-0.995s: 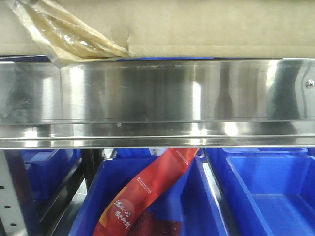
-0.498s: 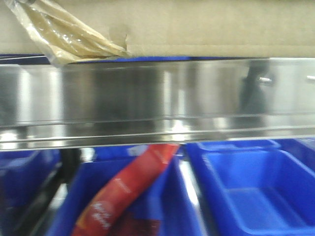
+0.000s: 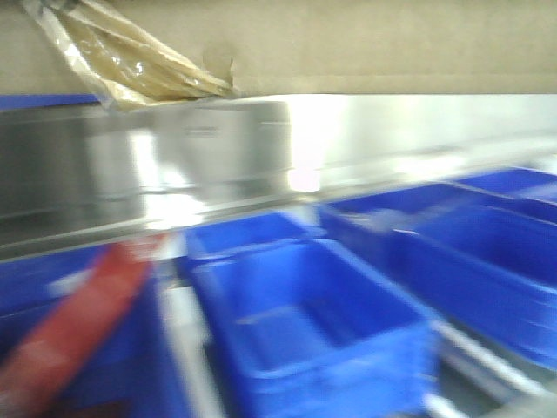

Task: Grab carton from right shelf to conveyor
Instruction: 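Hold the carton with both grippers while the base turns and drives, then carry the carton over the grey conveyor belt with both grippers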

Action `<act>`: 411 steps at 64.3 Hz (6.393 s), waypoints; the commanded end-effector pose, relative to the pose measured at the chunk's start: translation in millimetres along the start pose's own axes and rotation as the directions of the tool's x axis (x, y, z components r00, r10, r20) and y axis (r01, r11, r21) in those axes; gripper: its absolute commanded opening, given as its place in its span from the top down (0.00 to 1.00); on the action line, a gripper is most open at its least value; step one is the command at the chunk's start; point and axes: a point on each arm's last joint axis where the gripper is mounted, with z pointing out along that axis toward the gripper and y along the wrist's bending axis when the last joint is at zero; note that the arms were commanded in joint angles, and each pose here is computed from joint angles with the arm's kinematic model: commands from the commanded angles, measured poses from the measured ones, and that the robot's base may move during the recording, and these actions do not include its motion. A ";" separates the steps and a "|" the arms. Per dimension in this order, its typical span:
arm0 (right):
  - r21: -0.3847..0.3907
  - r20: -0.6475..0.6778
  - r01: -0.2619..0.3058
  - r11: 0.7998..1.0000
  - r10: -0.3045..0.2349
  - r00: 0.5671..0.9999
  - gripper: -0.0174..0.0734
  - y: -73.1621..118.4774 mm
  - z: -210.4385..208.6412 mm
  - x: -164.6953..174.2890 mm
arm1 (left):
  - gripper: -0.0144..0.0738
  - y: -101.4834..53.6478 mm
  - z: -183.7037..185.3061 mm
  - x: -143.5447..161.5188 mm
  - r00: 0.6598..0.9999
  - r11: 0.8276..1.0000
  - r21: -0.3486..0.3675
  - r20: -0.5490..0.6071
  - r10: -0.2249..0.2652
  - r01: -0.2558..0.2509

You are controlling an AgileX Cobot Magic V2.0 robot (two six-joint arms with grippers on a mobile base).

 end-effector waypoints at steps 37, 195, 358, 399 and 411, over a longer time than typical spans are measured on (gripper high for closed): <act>-0.011 0.083 0.038 0.999 -0.037 0.996 0.88 1.8 -10.1 -5.4 | 0.86 1.0 -5.6 -2.7 0.999 1.000 0.002 0.045 0.007 -0.007; -0.015 0.082 0.036 0.999 -0.035 0.996 0.88 2.1 -10.1 -5.3 | 0.86 2.5 -5.6 -3.2 0.999 1.000 -0.016 0.050 0.013 -0.012; -0.018 0.110 0.036 0.999 -0.033 0.993 0.88 2.5 -9.7 -8.1 | 0.86 26.0 -9.3 -11.9 0.986 0.953 -0.288 0.112 0.126 -0.089; -0.018 0.110 0.036 0.999 -0.033 0.993 0.88 2.5 -9.7 -8.1 | 0.86 33.7 -12.2 -15.5 0.977 0.917 -0.383 0.126 0.170 -0.110; -0.018 0.110 0.036 0.999 -0.033 0.993 0.88 2.5 -9.7 -8.1 | 0.86 33.7 -12.2 -15.5 0.977 0.917 -0.383 0.126 0.170 -0.110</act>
